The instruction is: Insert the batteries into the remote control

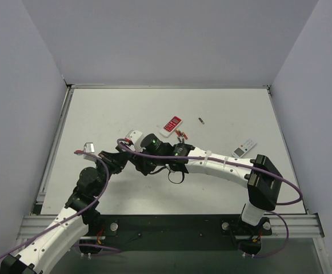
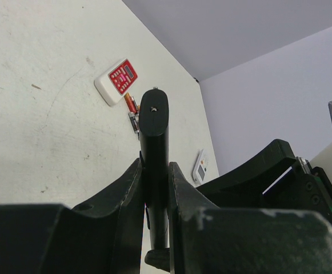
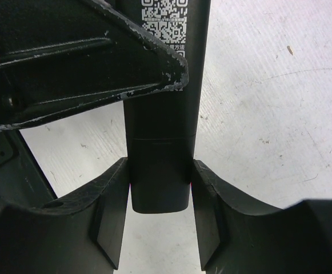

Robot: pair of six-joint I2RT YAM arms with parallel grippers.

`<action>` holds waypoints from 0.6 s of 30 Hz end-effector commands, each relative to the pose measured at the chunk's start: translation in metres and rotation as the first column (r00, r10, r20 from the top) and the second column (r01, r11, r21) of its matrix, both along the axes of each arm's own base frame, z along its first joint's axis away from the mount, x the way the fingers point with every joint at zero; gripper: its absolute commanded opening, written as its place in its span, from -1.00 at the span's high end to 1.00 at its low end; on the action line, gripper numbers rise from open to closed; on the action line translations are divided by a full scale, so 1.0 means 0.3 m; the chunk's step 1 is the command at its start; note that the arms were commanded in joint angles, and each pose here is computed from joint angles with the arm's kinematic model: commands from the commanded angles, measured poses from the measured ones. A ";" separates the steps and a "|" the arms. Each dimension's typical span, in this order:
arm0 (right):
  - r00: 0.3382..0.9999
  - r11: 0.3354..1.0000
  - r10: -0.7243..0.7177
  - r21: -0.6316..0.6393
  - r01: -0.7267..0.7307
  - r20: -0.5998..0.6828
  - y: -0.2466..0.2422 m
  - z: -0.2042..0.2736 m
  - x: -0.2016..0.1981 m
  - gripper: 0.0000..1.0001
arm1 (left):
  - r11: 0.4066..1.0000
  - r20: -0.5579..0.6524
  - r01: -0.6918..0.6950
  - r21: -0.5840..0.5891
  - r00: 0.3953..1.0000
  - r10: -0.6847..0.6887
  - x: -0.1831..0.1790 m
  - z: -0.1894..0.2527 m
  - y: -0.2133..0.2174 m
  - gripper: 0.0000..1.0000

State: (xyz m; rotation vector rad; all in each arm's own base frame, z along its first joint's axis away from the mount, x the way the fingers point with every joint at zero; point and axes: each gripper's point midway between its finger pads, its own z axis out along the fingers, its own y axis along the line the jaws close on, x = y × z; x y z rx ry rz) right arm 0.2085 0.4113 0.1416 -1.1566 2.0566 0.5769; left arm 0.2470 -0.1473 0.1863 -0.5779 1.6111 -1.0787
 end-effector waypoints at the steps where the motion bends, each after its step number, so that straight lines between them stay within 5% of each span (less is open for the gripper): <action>1: 1.000 0.994 0.005 -0.112 -0.007 -0.018 -0.112 -0.064 -0.054 0.69 | 0.991 0.129 -0.125 -0.055 0.983 0.131 0.046 0.173 0.071 1.00; 18: 0.998 0.979 -0.016 -0.203 0.003 -0.061 -0.239 -0.202 -0.138 0.74 | 0.932 0.097 -0.323 -0.166 0.935 0.341 0.104 0.169 0.206 1.00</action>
